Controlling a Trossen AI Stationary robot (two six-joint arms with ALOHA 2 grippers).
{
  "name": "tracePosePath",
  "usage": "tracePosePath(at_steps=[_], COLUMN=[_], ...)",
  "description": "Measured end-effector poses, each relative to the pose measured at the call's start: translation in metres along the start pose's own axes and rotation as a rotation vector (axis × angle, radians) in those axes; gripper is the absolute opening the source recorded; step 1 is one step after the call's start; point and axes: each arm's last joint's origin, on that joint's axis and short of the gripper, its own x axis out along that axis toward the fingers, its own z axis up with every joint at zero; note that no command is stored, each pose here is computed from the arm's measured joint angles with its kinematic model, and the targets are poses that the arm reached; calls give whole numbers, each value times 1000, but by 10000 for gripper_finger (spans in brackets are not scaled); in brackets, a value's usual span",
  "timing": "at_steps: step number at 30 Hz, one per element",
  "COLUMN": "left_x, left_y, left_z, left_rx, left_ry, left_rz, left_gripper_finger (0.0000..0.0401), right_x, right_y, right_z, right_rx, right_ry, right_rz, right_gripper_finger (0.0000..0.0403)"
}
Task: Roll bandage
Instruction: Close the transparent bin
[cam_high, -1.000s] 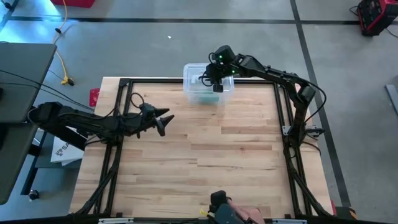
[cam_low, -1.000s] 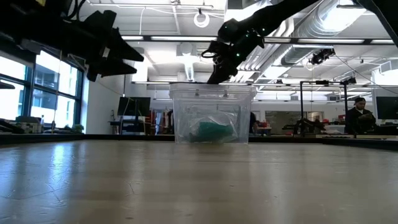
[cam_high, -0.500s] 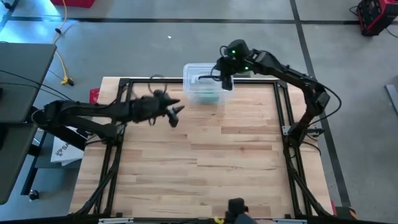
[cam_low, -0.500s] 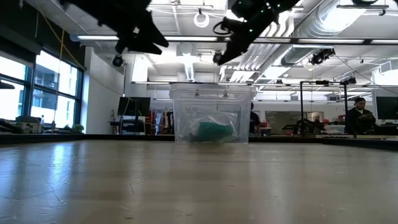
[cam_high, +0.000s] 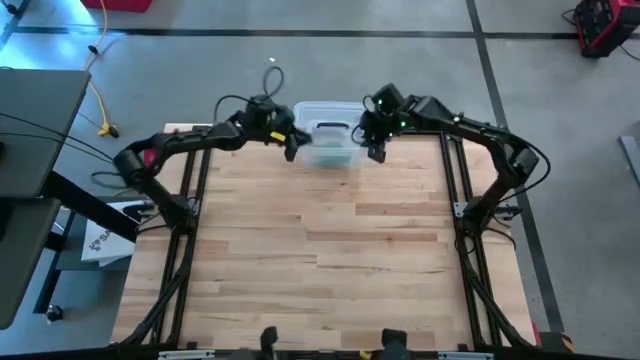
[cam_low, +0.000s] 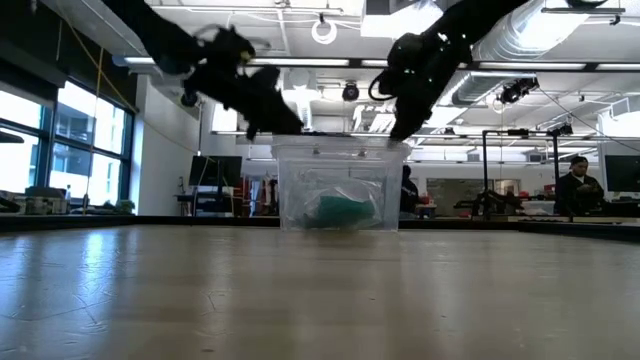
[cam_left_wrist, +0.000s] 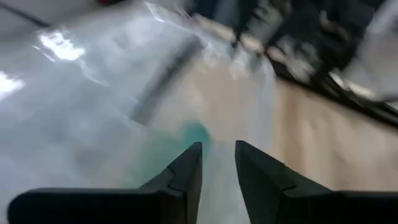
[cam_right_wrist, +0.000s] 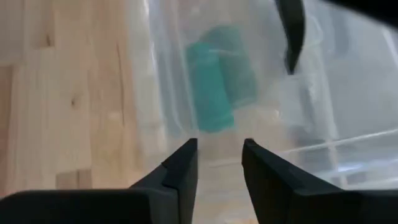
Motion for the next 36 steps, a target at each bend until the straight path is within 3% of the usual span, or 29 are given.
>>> tracePosePath(at_steps=[2, 8, 12, 16, 18, 21, 23, 28, 29, 33, 36], left_x=[11, 11, -9, -30, -32, -27, -19, 6, 10, 14, 13], left_y=[9, 8, -2, 4, 15, 29, 40, 57, 59, 60, 59], left_z=[-15, -19, -3, 23, 23, 18, 11, -14, -16, -22, -20], left_rx=[-38, -46, -39, 39, 37, 25, 16, -28, -28, -26, -16], left_ry=[70, 121, 74, -48, -47, -48, -29, 52, 51, 76, 71], left_rz=[-76, -88, -44, 46, 78, 94, 115, 106, 94, 97, 99], left_gripper_finger=[85, 67, 59, 51, 47, 42, 39, 32, 31, 27, 25], right_x=[12, 15, -9, -40, -39, -23, -9, 56, 63, 72, 67], right_y=[8, 25, 28, 14, 3, -5, -7, 0, 0, -10, -21], right_z=[-4, -2, 6, 19, 20, 22, 29, 28, 30, 44, 49], right_rx=[-26, -56, -70, -62, -33, -61, -83, -99, -105, -25, 107], right_ry=[-29, -12, -50, -249, -326, -432, -500, -420, -402, -419, -513], right_rz=[10, -40, -103, -189, -142, 68, 149, 239, 208, -109, -185], right_gripper_finger=[109, 94, 89, 83, 81, 78, 77, 77, 77, 73, 61])
